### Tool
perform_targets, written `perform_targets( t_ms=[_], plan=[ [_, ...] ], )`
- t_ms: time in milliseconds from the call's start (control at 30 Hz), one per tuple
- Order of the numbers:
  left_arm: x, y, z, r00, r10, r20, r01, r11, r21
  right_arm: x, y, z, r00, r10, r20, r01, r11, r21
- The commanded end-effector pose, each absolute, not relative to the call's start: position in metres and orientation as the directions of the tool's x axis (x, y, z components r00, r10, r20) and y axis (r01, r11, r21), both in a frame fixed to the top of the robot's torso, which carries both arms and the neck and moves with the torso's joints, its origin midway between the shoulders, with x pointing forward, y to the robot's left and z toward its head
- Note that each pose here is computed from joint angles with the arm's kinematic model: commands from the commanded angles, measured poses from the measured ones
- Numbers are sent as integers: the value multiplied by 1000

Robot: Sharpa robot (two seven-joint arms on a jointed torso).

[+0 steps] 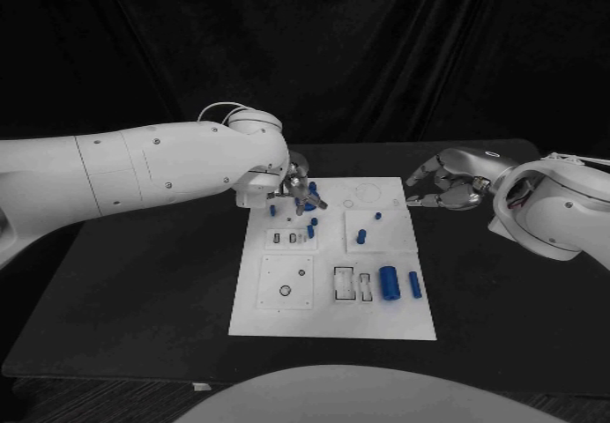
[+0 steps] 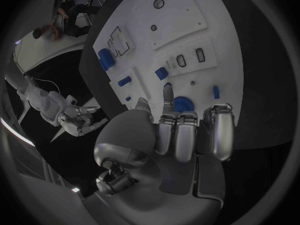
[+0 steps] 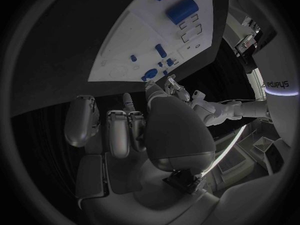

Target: Assemble the parts on the task board

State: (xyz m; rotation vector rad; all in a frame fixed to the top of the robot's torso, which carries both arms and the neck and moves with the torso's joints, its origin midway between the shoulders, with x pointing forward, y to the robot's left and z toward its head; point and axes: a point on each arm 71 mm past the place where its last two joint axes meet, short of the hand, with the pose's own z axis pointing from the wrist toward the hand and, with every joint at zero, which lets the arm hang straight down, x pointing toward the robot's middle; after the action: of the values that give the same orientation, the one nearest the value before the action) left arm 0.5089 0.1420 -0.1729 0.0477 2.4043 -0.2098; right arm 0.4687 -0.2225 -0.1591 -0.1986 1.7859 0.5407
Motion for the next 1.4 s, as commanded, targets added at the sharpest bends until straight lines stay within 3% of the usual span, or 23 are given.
perform_targets(
  t_ms=[33,1400],
  plan=[
    [508,139,-174,-755,4,-655,103,988,-114,469,-224,-160,-273,155,-949,-398,880,258],
    [500,137,-202,-797,15,-604,118,984,-132,467,-220,-169,-279,163,-946,-408,872,271]
  ],
)
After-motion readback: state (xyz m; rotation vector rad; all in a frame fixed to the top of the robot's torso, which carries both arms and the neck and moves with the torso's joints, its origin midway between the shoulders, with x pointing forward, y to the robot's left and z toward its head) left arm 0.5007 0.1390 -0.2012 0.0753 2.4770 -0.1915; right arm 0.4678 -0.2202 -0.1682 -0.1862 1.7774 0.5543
